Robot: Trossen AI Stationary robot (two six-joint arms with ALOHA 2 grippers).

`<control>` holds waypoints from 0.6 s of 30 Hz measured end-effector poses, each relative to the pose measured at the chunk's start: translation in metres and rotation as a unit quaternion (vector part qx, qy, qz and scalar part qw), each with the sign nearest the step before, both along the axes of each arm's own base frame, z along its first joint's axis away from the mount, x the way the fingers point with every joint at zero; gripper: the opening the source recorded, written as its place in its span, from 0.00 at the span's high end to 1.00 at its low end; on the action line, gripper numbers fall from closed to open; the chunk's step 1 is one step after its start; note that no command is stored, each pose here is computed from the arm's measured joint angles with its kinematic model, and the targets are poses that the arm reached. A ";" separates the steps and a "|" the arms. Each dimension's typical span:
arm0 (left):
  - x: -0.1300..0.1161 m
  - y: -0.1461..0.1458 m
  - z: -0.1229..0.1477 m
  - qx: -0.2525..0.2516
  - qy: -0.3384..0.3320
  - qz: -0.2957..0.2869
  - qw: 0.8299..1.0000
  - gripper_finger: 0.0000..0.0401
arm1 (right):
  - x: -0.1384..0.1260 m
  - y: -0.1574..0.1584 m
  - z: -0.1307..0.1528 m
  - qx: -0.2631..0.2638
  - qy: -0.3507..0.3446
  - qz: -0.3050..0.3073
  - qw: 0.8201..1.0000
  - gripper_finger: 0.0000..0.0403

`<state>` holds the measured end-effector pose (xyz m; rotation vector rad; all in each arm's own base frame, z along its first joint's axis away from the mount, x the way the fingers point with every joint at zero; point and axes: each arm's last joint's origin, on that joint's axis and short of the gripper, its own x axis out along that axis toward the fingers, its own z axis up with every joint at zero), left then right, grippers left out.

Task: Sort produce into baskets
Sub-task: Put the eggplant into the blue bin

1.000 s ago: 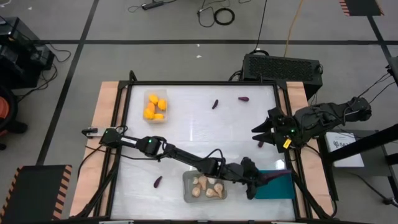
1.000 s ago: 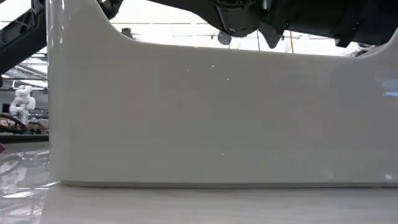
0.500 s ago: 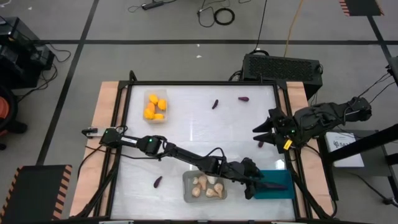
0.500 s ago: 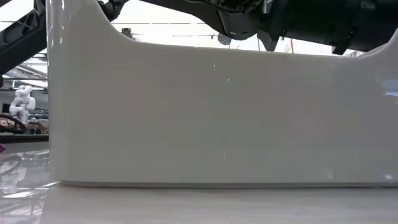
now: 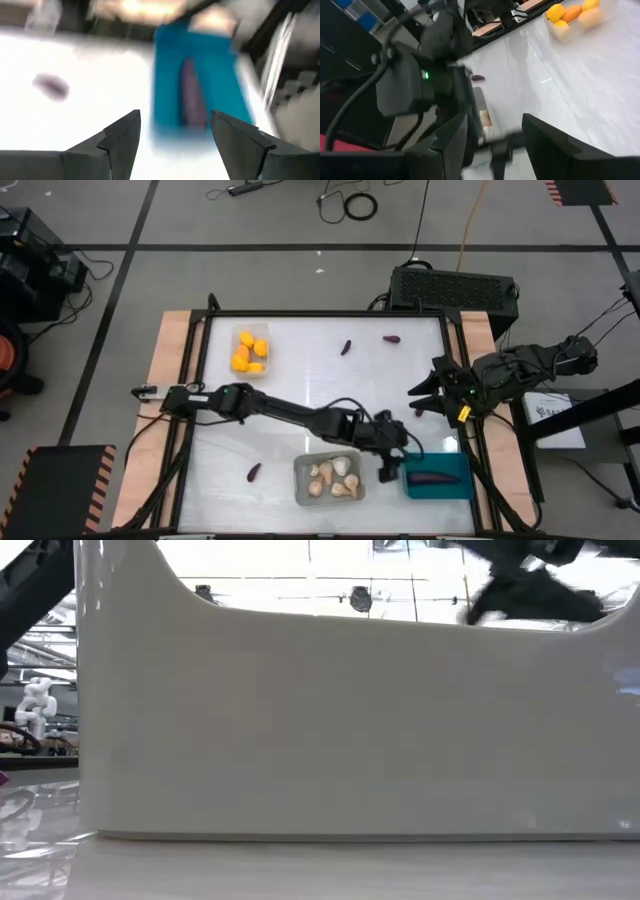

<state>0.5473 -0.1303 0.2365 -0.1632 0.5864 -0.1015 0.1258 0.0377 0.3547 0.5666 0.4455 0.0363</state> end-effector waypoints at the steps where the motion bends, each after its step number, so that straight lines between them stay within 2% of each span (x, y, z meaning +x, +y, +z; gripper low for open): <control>1: -0.008 0.004 0.005 0.008 0.034 0.002 0.999 0.39 | -0.001 0.000 0.000 0.000 0.002 0.005 1.000 0.55; 7: -0.059 0.019 0.052 0.030 0.170 0.014 0.985 0.39 | -0.002 0.000 -0.002 -0.008 0.013 0.011 1.000 0.55; 13: -0.108 0.020 0.077 0.044 0.296 0.028 0.954 0.39 | -0.002 0.000 -0.003 -0.029 0.014 0.020 0.999 0.55; 18: -0.140 0.004 0.086 0.040 0.378 0.058 0.923 0.39 | -0.002 0.000 -0.003 -0.038 0.013 0.024 0.999 0.55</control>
